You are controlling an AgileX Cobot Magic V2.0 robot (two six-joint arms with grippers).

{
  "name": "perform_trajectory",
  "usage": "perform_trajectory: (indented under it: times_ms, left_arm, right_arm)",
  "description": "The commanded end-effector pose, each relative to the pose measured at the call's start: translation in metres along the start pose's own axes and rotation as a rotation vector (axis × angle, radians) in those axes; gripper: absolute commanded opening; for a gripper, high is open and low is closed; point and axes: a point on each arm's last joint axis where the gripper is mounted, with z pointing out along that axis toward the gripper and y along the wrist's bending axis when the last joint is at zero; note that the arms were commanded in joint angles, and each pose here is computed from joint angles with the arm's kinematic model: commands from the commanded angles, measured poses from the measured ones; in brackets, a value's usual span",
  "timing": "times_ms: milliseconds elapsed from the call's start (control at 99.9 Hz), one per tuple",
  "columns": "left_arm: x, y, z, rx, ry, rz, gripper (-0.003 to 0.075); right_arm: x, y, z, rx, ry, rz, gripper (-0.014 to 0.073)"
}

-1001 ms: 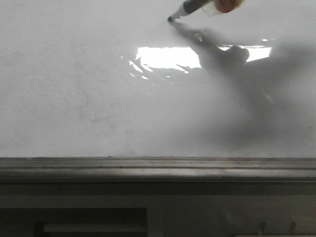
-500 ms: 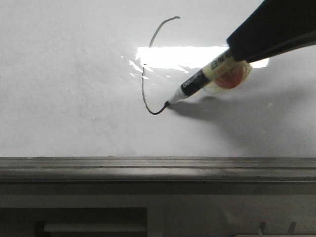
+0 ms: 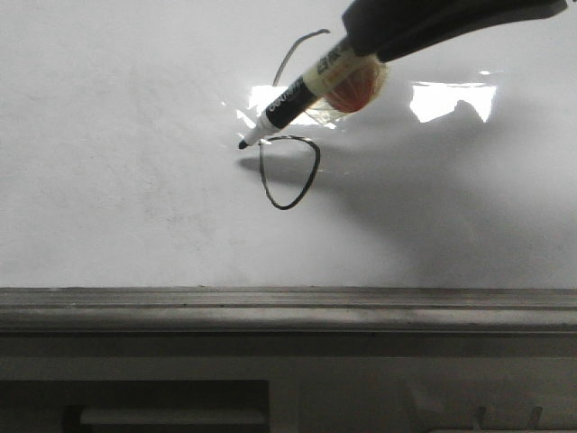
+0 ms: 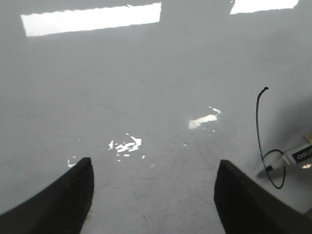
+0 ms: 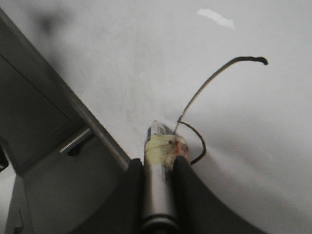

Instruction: Write number 6 on whiteboard

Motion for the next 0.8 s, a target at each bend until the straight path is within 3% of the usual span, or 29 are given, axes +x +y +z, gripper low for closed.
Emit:
perform_trajectory:
  times_ms: [0,110,210,350,590,790]
  left_arm:
    - [-0.01,-0.002,-0.002,0.015,-0.035,-0.023,0.0473]
    - [-0.007,-0.011,-0.003,0.112,-0.012,0.028,0.0473]
    - [-0.012,-0.02,-0.005,0.216,-0.071,0.032,0.0473]
    - [-0.019,-0.03,0.0,0.337,-0.139,0.017,0.0473]
    - [-0.017,-0.045,0.022,0.474,-0.03,0.083,0.0459]
    - [-0.015,-0.061,0.046,0.58,0.067,0.146,0.044]
  right_arm:
    - [-0.019,0.01,-0.022,-0.017,-0.083,-0.056,-0.0043]
    - [-0.026,0.013,-0.04,-0.004,-0.126,-0.079,-0.0043]
    - [-0.036,0.012,-0.049,0.008,-0.159,-0.073,-0.0043]
    - [-0.05,0.015,-0.048,-0.058,-0.099,-0.074,-0.0043]
    - [-0.064,0.016,-0.03,-0.195,0.075,-0.084,-0.0043]
    - [-0.071,0.015,-0.023,-0.231,0.121,-0.091,-0.0043]
